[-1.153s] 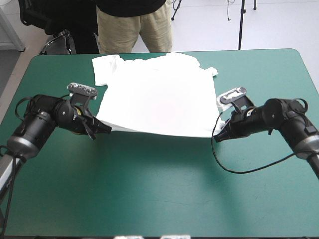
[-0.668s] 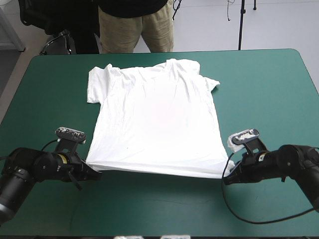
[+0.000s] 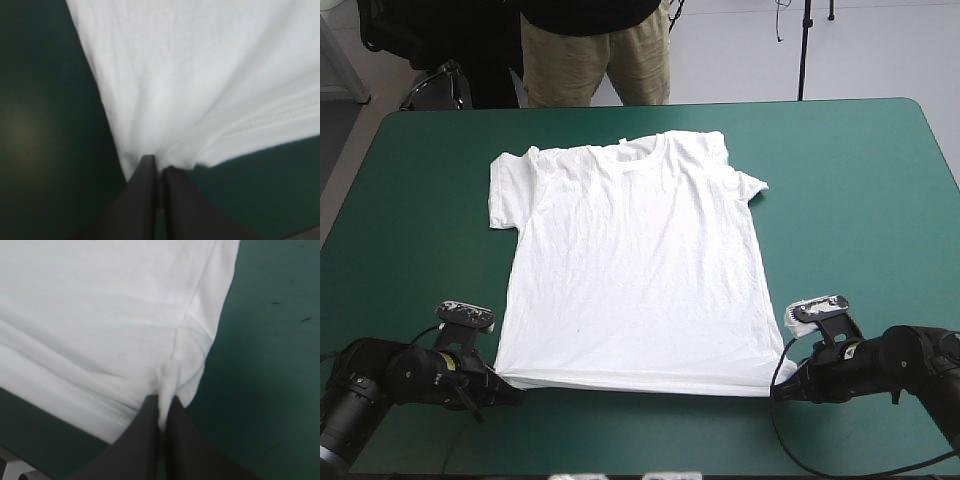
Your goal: Fold the cloth
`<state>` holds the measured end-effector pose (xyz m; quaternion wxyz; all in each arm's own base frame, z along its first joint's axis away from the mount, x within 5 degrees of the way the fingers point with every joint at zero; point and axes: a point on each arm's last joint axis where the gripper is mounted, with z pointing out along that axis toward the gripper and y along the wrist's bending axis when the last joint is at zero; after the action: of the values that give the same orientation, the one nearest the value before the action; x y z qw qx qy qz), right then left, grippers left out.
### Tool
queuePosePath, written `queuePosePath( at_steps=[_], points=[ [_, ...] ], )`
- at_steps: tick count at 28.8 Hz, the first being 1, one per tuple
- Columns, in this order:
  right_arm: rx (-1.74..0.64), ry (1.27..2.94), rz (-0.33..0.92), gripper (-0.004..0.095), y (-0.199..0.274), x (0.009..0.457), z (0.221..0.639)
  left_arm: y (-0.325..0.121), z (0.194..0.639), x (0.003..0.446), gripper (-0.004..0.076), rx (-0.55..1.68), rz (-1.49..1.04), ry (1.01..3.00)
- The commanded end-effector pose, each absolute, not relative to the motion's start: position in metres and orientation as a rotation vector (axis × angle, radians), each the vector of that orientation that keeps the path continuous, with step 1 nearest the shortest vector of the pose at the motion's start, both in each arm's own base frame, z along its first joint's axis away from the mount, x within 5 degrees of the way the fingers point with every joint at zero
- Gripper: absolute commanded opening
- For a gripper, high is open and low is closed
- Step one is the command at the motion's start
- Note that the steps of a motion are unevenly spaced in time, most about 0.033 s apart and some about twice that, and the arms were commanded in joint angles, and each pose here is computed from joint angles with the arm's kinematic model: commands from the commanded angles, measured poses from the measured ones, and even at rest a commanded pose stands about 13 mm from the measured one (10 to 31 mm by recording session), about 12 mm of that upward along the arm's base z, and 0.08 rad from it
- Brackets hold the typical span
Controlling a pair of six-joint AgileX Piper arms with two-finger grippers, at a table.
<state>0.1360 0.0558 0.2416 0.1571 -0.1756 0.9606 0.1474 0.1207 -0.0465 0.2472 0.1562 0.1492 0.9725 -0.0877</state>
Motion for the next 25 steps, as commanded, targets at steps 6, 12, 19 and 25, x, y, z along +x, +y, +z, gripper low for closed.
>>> queuePosePath(
  at_steps=[6, 12, 19, 25],
  points=[
    [-0.504, 2.727, 0.424, 0.0336, 0.056, 0.139, 0.251, -0.058, 0.256, 0.122, 0.0397, 0.444, -0.426, 2.743],
    [-0.530, 2.600, 0.388, 0.0351, 0.055, 0.141, 0.289, -0.061, 0.290, 0.123, 0.0447, 0.474, -0.461, 2.655],
    [-0.487, 2.359, 0.299, 0.0353, 0.054, 0.160, 0.360, -0.047, 0.351, 0.166, 0.0447, 0.299, -0.142, 2.425],
    [-0.492, 2.322, 0.293, 0.0352, 0.059, 0.186, 0.372, -0.059, 0.323, 0.238, 0.0447, 0.289, -0.024, 2.518]
  ],
)
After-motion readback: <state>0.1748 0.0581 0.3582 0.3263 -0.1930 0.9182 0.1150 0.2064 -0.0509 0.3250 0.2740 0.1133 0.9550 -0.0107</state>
